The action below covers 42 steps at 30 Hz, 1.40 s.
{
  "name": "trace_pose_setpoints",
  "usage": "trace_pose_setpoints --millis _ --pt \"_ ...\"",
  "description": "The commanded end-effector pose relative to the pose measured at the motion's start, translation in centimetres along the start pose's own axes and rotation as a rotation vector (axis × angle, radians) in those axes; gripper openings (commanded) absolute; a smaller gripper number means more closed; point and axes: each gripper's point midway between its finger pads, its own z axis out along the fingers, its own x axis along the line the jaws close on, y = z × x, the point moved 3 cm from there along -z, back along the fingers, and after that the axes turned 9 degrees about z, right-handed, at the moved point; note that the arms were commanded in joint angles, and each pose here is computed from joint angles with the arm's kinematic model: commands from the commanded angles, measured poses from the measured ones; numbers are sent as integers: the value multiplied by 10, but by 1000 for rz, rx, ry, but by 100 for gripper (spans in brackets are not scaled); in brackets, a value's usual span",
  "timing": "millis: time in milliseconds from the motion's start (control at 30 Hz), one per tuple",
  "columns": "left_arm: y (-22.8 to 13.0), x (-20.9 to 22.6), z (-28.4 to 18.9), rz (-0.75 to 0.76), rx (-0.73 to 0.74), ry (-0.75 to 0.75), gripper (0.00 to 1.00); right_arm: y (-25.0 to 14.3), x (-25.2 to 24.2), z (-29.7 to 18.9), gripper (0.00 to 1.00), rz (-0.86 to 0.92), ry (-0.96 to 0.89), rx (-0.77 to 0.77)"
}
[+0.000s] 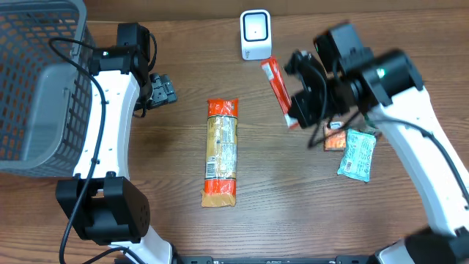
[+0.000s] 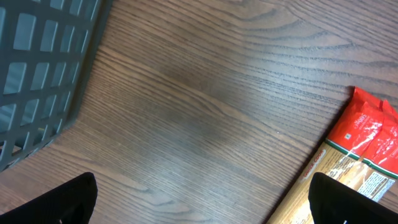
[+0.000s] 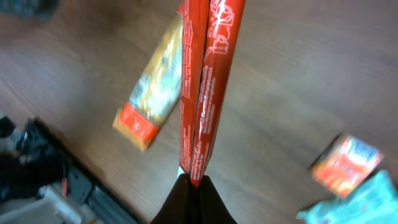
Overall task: Scan the item barcode
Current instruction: 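Carry the red stick snack up and hold it at the scanner window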
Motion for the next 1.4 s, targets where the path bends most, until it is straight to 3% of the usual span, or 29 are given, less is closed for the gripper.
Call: trace_pose_setpoints --millis 0,367,667,1200,1367 --pt "0 1 0 16 -2 9 100 32 0 -13 3 -31 -54 -71" --pt "0 1 0 16 -2 9 100 78 -43 15 3 -259 -458 -121" --pt "0 1 0 16 -2 9 100 117 -53 69 4 -459 -726 -122" --pt "0 1 0 16 -2 9 100 167 -102 140 4 -573 -1126 -137" --pt "0 1 0 16 -2 9 100 184 -112 155 4 -530 -1220 -225"
